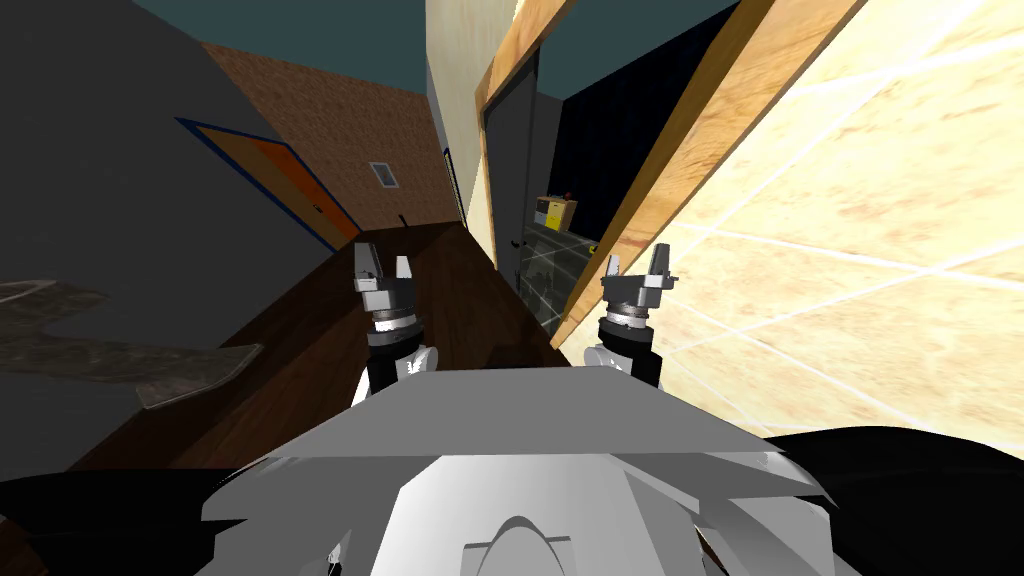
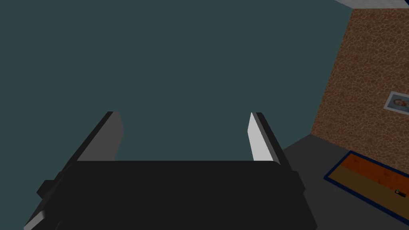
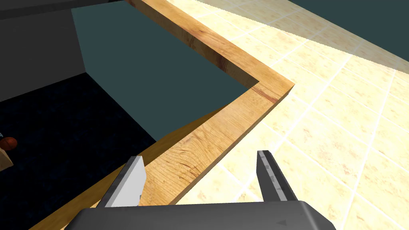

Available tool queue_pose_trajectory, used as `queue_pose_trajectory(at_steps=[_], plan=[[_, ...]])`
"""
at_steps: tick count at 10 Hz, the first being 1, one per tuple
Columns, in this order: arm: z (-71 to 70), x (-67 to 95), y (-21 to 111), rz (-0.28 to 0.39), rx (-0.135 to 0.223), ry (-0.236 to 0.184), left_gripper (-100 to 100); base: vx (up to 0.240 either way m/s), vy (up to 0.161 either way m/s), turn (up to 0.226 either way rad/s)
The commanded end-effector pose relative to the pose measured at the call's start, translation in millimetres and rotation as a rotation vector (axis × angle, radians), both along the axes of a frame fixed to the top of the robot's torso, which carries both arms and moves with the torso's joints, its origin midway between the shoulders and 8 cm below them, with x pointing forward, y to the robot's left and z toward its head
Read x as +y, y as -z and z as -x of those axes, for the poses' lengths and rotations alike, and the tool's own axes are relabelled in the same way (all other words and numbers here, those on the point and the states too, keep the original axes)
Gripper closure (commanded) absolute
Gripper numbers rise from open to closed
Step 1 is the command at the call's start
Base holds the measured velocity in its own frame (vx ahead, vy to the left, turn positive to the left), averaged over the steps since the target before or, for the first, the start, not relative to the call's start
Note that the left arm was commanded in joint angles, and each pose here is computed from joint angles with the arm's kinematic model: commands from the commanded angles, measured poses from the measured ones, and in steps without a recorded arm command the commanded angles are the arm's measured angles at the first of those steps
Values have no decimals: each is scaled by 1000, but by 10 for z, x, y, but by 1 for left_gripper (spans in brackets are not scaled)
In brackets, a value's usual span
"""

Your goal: Push the door open

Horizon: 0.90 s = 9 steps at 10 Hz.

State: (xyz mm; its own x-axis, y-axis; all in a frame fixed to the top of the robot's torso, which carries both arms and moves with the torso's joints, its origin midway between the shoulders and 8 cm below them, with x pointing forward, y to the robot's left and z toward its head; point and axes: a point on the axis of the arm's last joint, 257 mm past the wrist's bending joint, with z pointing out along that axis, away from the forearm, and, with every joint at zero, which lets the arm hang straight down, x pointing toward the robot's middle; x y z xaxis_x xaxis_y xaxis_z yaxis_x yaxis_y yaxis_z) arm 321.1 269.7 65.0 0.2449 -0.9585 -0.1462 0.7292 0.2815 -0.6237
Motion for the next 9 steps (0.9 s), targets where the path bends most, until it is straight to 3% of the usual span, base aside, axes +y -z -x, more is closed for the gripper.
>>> queue_pose_trajectory(at_steps=[1, 9], plan=[[-67, -6, 83, -6, 17, 8, -100, 96, -11, -117], [-371, 2, 494, -21, 95, 32, -100, 134, 63, -134]])
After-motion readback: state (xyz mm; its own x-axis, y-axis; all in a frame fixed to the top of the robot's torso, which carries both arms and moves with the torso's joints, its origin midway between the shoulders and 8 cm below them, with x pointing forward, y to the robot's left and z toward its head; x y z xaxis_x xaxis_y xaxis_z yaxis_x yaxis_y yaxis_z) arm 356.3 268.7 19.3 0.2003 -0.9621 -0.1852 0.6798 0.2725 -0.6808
